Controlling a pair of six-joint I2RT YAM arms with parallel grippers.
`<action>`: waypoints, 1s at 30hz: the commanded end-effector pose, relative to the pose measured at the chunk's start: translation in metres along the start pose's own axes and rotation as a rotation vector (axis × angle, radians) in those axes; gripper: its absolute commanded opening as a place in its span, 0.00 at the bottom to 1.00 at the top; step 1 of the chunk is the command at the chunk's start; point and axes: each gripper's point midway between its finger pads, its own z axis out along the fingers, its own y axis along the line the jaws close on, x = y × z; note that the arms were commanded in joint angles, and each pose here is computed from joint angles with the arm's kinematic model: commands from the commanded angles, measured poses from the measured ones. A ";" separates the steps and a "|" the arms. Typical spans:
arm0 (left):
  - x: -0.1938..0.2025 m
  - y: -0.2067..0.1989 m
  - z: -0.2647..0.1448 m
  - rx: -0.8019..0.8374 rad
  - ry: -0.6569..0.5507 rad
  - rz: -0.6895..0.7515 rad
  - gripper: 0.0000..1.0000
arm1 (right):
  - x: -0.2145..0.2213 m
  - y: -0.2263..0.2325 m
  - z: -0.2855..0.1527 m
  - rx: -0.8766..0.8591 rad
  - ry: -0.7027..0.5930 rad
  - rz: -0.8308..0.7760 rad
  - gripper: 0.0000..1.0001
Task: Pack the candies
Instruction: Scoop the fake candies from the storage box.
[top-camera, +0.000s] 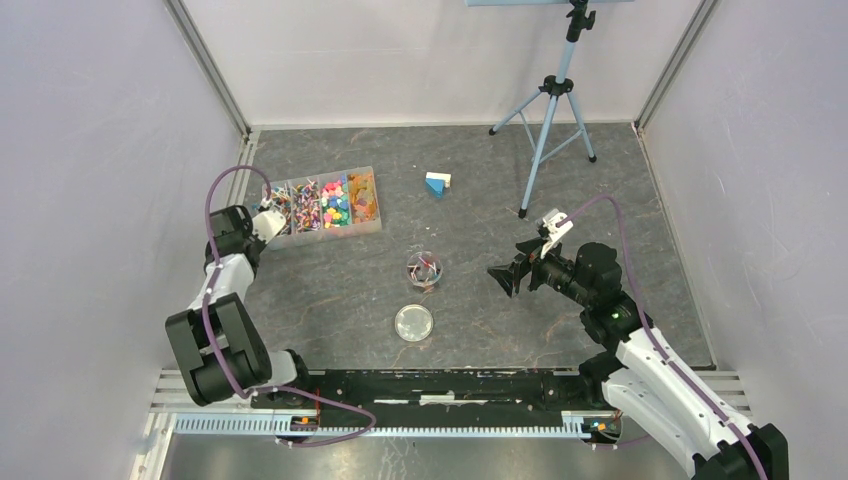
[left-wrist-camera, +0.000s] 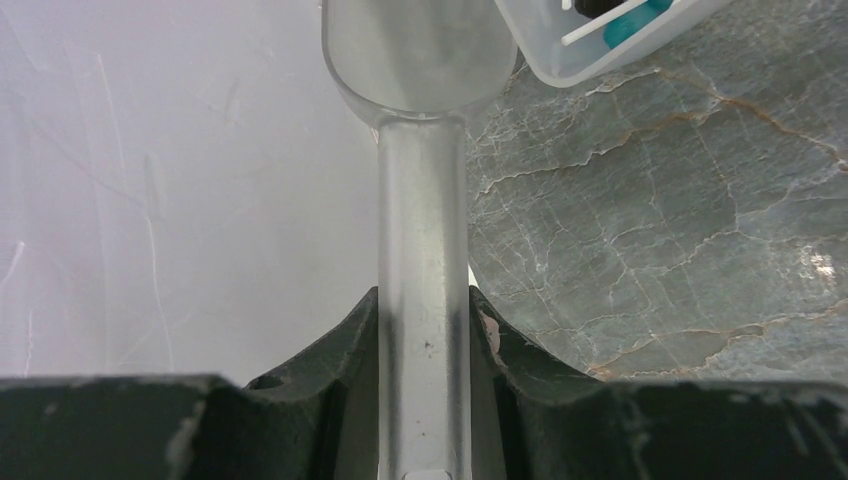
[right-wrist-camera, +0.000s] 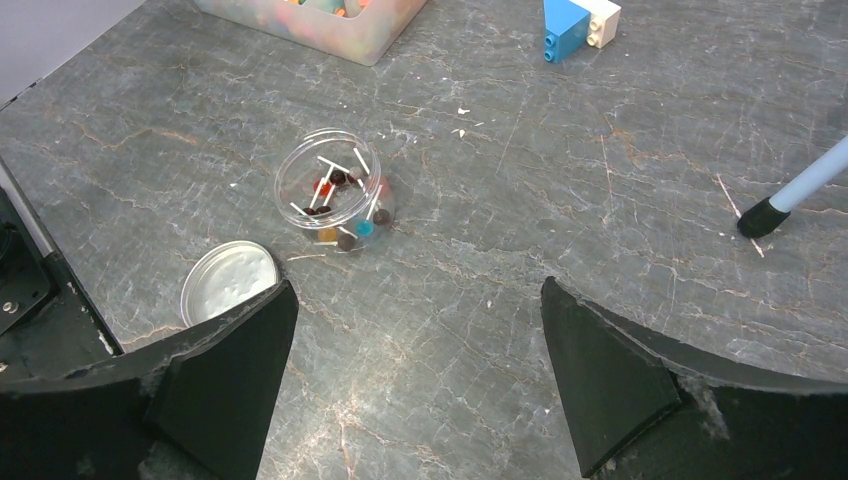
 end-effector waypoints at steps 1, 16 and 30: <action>-0.018 0.006 -0.009 0.006 -0.095 0.048 0.02 | -0.016 0.002 0.000 -0.006 -0.055 -0.020 0.98; -0.013 0.026 -0.019 -0.119 -0.132 -0.137 0.02 | -0.015 0.001 -0.003 0.009 -0.061 -0.025 0.98; 0.034 0.030 -0.020 -0.152 0.017 -0.131 0.02 | -0.013 -0.001 -0.003 0.014 -0.061 -0.030 0.98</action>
